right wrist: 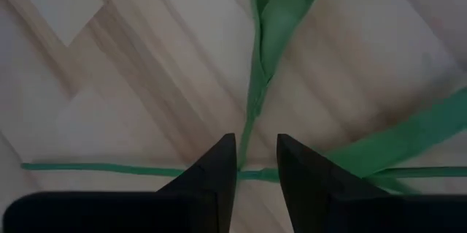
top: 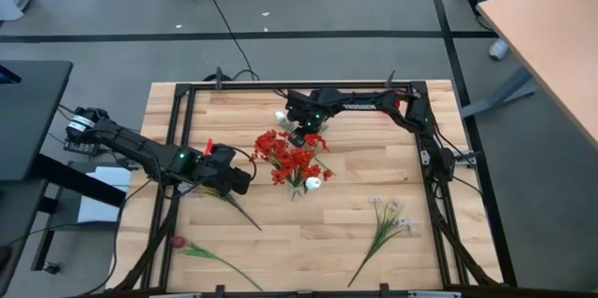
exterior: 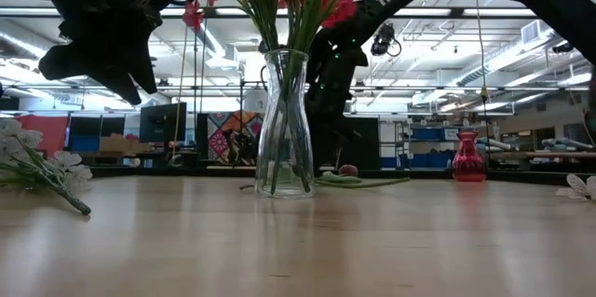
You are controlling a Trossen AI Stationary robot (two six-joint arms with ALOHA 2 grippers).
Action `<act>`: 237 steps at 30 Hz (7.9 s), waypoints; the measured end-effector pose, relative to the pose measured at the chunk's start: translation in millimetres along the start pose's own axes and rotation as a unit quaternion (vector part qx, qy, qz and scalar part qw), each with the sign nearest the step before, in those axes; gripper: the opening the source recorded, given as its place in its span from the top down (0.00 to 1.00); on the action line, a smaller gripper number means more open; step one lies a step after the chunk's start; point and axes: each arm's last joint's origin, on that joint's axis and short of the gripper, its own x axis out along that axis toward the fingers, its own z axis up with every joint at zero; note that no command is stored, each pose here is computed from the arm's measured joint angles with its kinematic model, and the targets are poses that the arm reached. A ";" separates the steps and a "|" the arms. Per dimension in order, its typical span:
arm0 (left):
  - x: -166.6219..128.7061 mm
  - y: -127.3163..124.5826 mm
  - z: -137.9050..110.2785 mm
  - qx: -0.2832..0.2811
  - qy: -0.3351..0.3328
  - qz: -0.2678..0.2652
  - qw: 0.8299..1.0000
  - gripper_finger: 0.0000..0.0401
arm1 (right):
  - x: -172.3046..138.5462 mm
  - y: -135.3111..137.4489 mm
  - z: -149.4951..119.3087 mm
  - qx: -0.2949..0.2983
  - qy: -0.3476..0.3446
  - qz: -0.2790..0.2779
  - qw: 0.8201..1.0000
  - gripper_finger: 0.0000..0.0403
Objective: Sort flowers into vase by color
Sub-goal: Put the white flower into the transparent vase
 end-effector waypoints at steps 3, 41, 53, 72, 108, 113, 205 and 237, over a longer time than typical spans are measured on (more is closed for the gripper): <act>0.0 0.2 0.0 0.001 0.000 0.001 1.000 0.64 | 0.5 -0.1 0.2 0.002 0.003 0.006 1.000 0.73; -0.4 6.1 -2.8 0.033 0.034 0.025 0.999 0.64 | 24.9 25.9 -14.4 0.014 0.033 0.007 0.999 0.68; -0.7 8.2 -4.8 0.049 0.065 0.030 0.996 0.64 | 19.4 41.1 -24.1 0.028 0.033 -0.018 0.999 0.68; -0.8 10.8 -5.2 0.075 0.073 0.041 0.994 0.64 | 32.5 42.6 -30.4 0.082 -0.026 -0.051 0.995 0.71; -37.7 9.1 15.5 0.125 -0.103 -0.066 0.985 0.64 | -176.0 80.2 -38.7 0.015 -0.405 0.004 0.914 1.00; -50.8 -5.0 38.4 0.184 -0.239 -0.106 0.948 0.64 | -211.6 91.3 -32.8 -0.059 -0.498 0.095 0.860 1.00; -45.8 10.3 181.6 0.338 -0.340 -0.470 0.742 0.97 | -214.7 131.8 -25.1 -0.173 -0.617 0.190 0.743 0.99; -43.5 5.5 189.9 0.288 -0.403 -0.446 0.745 0.76 | -227.3 122.1 -27.4 -0.188 -0.612 0.176 0.748 0.99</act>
